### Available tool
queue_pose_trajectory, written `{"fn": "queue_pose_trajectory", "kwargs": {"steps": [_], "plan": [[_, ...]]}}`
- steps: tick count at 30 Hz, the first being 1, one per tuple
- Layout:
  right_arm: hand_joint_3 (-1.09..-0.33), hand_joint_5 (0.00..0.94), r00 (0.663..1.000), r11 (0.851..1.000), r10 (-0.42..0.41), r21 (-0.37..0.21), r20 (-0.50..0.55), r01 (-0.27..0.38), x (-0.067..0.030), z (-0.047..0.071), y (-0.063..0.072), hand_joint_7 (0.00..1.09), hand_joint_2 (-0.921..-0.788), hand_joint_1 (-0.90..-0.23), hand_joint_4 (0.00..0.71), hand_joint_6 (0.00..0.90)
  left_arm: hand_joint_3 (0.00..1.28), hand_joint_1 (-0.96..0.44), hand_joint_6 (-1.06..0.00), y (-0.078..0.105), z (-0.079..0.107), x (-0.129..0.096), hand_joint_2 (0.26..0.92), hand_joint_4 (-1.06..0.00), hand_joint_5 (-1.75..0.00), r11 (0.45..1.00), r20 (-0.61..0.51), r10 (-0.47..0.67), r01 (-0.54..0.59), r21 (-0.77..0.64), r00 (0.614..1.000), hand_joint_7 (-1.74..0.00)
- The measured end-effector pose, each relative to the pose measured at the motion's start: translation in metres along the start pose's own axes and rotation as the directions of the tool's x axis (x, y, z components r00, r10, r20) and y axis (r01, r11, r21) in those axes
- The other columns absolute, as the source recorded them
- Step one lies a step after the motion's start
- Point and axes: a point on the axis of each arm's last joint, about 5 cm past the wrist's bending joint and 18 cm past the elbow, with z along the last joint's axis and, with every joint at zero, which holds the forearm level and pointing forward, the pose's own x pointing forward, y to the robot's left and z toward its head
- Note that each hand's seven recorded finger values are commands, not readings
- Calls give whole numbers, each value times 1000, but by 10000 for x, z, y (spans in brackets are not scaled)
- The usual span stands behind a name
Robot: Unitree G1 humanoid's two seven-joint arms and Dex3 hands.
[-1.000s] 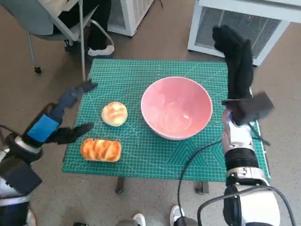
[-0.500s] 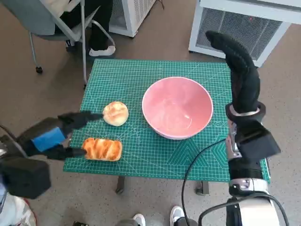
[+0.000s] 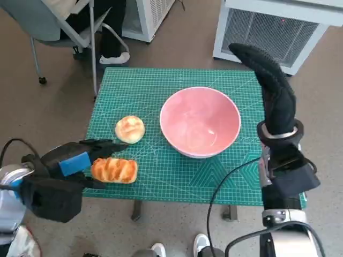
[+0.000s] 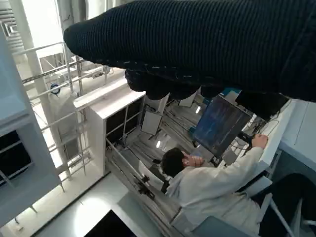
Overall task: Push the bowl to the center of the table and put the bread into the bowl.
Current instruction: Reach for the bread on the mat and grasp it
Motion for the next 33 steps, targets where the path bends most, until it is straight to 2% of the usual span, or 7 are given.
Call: {"fn": "queue_pose_trajectory", "kwargs": {"steps": [15,21,22,24,27,29,33], "plan": [[-808,5,1000,1000,6,-5,1,-6,-25,16,-5,501,-921,-607,245,35,0,-379,-310,-199,-178,399,868,-286,-17,992,-78,-110,105,-65,991,-54],[-808,4,1000,1000,6,-9,5,-6,-19,24,-12,506,-921,-607,246,33,4,-256,-447,-222,-191,475,872,-426,-71,995,-72,-84,80,-57,994,-119],[-808,4,1000,1000,6,-9,6,-6,-17,26,-13,507,-921,-607,246,32,7,-219,-507,-225,-192,482,878,-501,-106,996,-73,-79,75,-52,994,-155],[-806,4,1000,1000,5,-10,10,-5,-14,31,-14,508,-921,-607,246,32,7,-181,-528,-227,-199,494,887,-590,-152,997,-76,-65,62,-45,995,-282],[-801,4,1000,1000,4,-11,12,-4,-15,37,-15,510,-921,-609,246,30,10,-127,-500,-228,-206,507,906,-628,-494,998,-73,-42,39,-44,996,-586],[-798,4,1000,1000,4,-11,13,-4,-17,38,-15,512,-921,-609,246,29,110,-52,-461,-231,-217,512,915,-636,-977,999,-69,-30,27,-44,997,-983],[-794,3,1000,1000,4,-11,12,-4,-22,38,-15,514,-921,-608,246,28,155,-14,-471,-218,-234,507,918,-632,-1241,999,-50,-11,9,-40,999,-1155]]}}
